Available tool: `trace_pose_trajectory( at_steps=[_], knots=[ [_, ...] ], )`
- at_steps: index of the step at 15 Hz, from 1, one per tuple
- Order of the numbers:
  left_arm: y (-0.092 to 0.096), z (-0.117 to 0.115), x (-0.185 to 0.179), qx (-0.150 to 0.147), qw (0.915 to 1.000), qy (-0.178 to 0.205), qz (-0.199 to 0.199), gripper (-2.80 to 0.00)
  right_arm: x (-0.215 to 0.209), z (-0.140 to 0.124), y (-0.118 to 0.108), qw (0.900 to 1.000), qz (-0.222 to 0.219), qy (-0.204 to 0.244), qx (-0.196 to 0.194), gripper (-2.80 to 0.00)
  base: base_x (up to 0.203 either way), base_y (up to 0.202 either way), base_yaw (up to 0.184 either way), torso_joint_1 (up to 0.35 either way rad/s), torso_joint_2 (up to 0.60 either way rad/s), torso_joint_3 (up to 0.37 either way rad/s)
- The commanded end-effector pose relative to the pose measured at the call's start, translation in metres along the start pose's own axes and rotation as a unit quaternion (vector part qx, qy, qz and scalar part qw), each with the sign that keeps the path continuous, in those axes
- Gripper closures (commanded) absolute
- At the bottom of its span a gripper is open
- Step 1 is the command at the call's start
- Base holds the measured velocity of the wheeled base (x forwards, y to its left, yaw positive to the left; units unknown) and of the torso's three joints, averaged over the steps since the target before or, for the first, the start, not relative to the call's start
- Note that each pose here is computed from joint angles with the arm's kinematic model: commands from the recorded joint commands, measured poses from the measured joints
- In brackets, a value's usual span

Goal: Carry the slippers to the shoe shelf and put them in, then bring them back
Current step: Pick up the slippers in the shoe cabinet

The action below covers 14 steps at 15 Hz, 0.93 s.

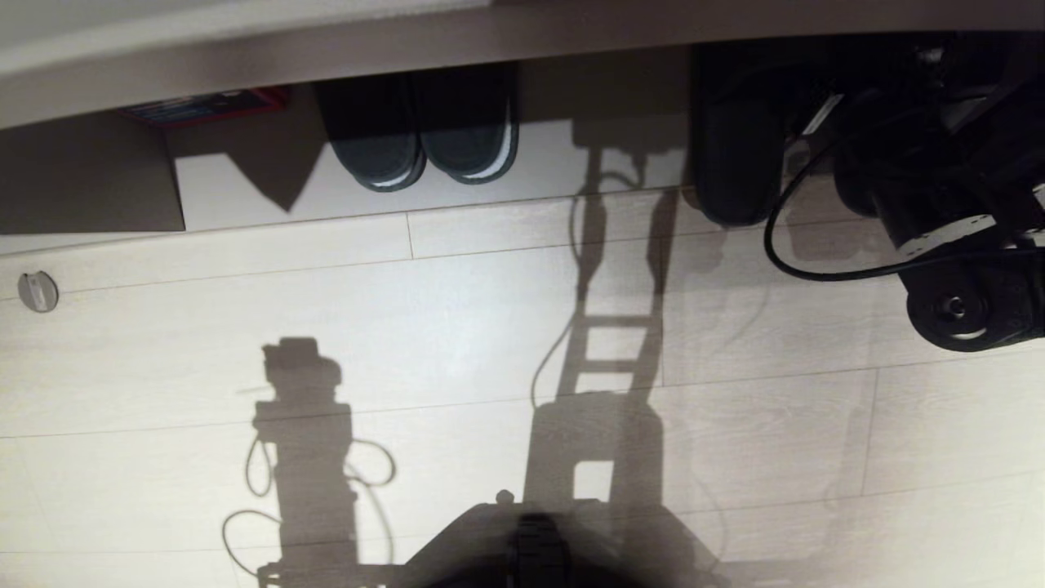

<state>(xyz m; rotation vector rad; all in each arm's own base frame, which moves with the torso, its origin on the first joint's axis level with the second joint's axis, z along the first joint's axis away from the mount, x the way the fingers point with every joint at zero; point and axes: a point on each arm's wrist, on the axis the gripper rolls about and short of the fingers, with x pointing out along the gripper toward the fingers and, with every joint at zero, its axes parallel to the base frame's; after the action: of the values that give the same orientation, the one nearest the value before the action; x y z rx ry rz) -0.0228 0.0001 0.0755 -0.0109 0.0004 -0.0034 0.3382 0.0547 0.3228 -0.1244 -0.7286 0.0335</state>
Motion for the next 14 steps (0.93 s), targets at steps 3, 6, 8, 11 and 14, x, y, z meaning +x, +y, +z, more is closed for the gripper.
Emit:
trace_pose_trajectory(
  at_steps=[3,6,8,11,14],
  knots=[
    [0.000,0.000,0.000,-0.001,1.0000,0.001,0.000,0.00,0.013,-0.011,0.003,1.000,-0.001,-0.012,0.000,-2.80,0.000,0.000,0.000,0.000,0.00,0.000],
    [0.000,0.000,0.000,-0.001,1.0000,0.001,0.000,0.00,0.021,-0.013,0.004,1.000,-0.002,-0.025,0.000,0.00,0.000,0.000,0.000,0.000,0.00,0.000],
    [0.000,0.000,0.000,-0.001,1.0000,0.001,0.000,0.00,0.028,-0.015,0.004,0.999,-0.003,-0.036,0.001,0.00,0.000,0.000,0.000,0.000,0.00,0.000],
    [0.000,0.000,0.000,-0.001,1.0000,0.001,0.000,0.00,0.028,-0.016,0.004,0.999,-0.003,-0.037,0.000,0.00,0.000,0.000,0.000,0.000,0.00,0.000],
    [0.000,0.000,0.000,-0.001,1.0000,0.001,0.000,0.00,0.024,-0.011,0.003,1.000,-0.001,-0.026,0.000,0.00,0.000,0.000,0.000,0.000,0.00,0.000]
  ],
)
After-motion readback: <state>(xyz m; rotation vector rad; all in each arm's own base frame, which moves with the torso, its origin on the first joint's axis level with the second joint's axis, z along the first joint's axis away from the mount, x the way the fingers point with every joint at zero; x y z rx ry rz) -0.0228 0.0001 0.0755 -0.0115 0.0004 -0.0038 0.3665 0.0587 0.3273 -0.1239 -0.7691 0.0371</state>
